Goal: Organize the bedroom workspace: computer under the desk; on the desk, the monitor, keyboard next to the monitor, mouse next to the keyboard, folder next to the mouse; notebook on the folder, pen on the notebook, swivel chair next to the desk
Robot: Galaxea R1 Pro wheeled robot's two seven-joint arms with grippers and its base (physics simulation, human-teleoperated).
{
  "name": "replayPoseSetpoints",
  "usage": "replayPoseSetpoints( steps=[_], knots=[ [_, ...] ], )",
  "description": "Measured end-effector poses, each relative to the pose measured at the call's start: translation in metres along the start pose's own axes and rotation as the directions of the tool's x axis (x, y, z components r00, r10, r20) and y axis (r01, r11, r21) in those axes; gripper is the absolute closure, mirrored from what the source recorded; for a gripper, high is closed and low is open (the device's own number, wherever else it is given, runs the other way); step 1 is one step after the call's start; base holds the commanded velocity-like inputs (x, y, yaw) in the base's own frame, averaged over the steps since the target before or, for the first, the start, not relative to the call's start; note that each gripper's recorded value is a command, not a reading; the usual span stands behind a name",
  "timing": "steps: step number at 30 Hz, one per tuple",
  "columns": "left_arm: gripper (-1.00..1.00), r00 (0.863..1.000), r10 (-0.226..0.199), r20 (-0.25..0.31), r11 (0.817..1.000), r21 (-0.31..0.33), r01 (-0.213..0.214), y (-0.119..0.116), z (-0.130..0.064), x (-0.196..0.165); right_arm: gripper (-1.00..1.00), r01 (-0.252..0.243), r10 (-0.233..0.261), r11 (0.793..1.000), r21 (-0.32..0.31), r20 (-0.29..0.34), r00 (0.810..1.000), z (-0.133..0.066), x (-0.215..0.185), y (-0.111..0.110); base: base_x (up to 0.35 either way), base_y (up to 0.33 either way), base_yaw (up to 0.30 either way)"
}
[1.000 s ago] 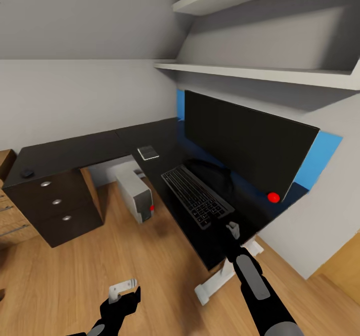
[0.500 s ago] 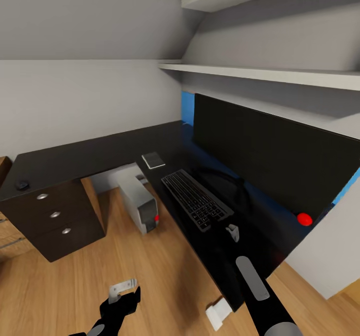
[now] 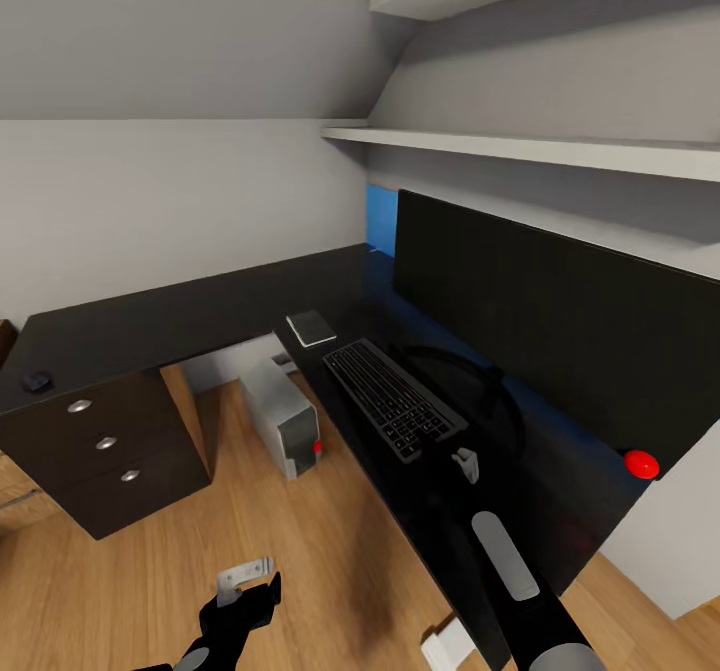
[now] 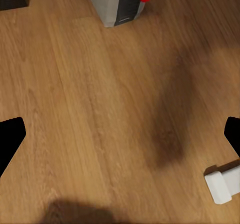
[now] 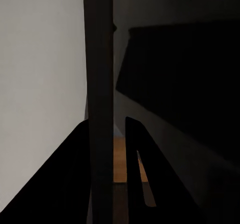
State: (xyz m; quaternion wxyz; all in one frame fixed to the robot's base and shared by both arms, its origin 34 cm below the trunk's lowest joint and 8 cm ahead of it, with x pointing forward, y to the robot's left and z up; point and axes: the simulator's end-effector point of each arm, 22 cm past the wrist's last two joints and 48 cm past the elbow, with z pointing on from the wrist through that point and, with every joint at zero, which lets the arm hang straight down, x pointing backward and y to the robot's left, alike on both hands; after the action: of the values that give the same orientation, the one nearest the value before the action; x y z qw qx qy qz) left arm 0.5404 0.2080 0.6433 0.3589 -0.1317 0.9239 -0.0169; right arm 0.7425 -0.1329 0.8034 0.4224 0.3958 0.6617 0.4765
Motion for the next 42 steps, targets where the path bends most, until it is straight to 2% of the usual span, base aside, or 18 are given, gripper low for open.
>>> replayPoseSetpoints(
  steps=[12, 20, 26, 34, 42],
  knots=[
    [-1.00, 1.000, 0.001, 0.002, 1.000, 0.002, -0.001, 0.000, 0.001, 0.000, 1.00, 0.000, 0.000, 1.000, 0.000, 0.002, 1.000, 0.000, -0.001, 0.000, -0.069, -0.018, 0.000],
    [-1.00, 1.000, 0.001, 0.002, 1.000, 0.001, -0.001, 0.000, 0.001, 0.000, 1.00, -0.001, 0.001, 1.000, 0.002, 0.005, 1.000, 0.000, -0.003, -0.001, -0.100, -0.150, 0.000],
    [-1.00, 1.000, -0.001, 0.002, 1.000, 0.007, 0.001, -0.009, 0.000, 0.002, 1.00, -0.004, 0.004, 1.000, 0.000, -0.014, 1.000, 0.001, 0.005, 0.000, 0.000, 0.000, 0.000],
    [-1.00, 1.000, -0.007, 0.008, 1.000, 0.010, 0.007, -0.012, 0.000, 0.002, 1.00, 0.019, -0.019, 1.000, -0.006, -0.010, 1.000, -0.002, -0.006, -0.002, 0.000, -0.015, 0.000],
    [-1.00, 1.000, -0.008, 0.009, 1.000, 0.009, 0.008, -0.012, 0.001, 0.002, 1.00, 0.025, -0.025, 1.000, -0.009, -0.018, 1.000, -0.002, -0.003, -0.001, 0.000, -0.201, 0.000]
  ],
)
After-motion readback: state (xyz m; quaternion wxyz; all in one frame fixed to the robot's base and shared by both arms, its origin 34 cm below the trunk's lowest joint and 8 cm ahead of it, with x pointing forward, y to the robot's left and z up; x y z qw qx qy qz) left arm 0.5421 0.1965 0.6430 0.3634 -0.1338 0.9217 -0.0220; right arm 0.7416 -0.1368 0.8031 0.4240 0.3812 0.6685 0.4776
